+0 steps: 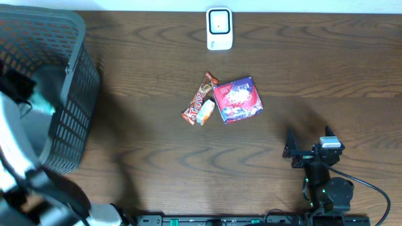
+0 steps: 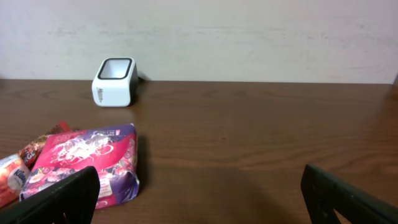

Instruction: Scan the item barcode

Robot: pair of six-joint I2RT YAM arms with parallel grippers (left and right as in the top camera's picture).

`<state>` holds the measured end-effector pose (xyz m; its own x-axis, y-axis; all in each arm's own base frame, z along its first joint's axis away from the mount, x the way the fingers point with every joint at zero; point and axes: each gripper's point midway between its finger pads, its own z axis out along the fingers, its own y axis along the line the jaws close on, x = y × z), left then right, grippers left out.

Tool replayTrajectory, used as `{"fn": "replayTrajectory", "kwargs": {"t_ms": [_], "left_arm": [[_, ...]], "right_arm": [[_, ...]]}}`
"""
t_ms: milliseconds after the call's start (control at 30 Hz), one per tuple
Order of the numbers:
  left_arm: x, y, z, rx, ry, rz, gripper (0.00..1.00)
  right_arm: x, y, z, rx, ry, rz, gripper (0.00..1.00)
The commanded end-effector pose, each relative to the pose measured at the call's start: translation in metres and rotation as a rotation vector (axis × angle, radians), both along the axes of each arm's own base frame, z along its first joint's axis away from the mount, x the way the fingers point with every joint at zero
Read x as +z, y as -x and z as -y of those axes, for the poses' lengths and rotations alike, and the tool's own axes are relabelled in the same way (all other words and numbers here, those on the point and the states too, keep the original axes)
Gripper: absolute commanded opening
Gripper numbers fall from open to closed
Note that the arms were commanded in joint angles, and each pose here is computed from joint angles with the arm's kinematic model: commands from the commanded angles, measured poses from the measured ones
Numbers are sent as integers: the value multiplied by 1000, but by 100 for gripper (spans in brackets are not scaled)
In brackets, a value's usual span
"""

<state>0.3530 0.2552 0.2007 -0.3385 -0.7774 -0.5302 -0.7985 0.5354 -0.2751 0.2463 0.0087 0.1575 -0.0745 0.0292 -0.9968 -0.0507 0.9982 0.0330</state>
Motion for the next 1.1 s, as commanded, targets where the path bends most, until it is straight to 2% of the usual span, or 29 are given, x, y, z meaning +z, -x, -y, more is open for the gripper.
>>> {"fn": "replayTrajectory", "kwargs": {"t_ms": [0,100,300,333,367,400,433,467,500,633,767,933,967,1000,1067], "left_arm": [[52,-10,31,-72,54,195,7],[68,-12,45,-89,55,237,7],[69,-19,64,-136,58,234,8],[69,-19,63,-134,58,231,15],[68,-17,61,-123,51,221,37],[67,-15,58,-110,39,212,53],[65,-14,55,-98,30,202,75],[62,-13,52,-83,19,186,84],[58,-11,49,-72,11,164,87],[30,-18,44,-98,23,92,89],[-34,-37,32,-121,78,-21,90],[-90,-49,26,-159,115,-107,91],[-102,-52,27,-167,139,-114,91],[-117,-57,31,-165,185,-114,99],[-134,-63,39,-159,267,-99,98]], "right_arm": [[0,0,-2,11,10,2,99],[0,0,-2,11,10,2,99],[0,0,-2,11,10,2,99],[0,0,-2,11,10,1,99],[0,0,-2,11,10,2,99],[0,0,-2,11,10,1,99],[0,0,-2,11,10,2,99],[0,0,-2,11,10,1,99],[0,0,-2,11,10,1,99],[0,0,-2,11,10,1,99],[0,0,-2,11,10,1,99],[0,0,-2,11,10,1,99],[0,0,-2,11,10,1,99],[0,0,-2,11,10,2,99],[0,0,-2,11,10,1,99]]}}
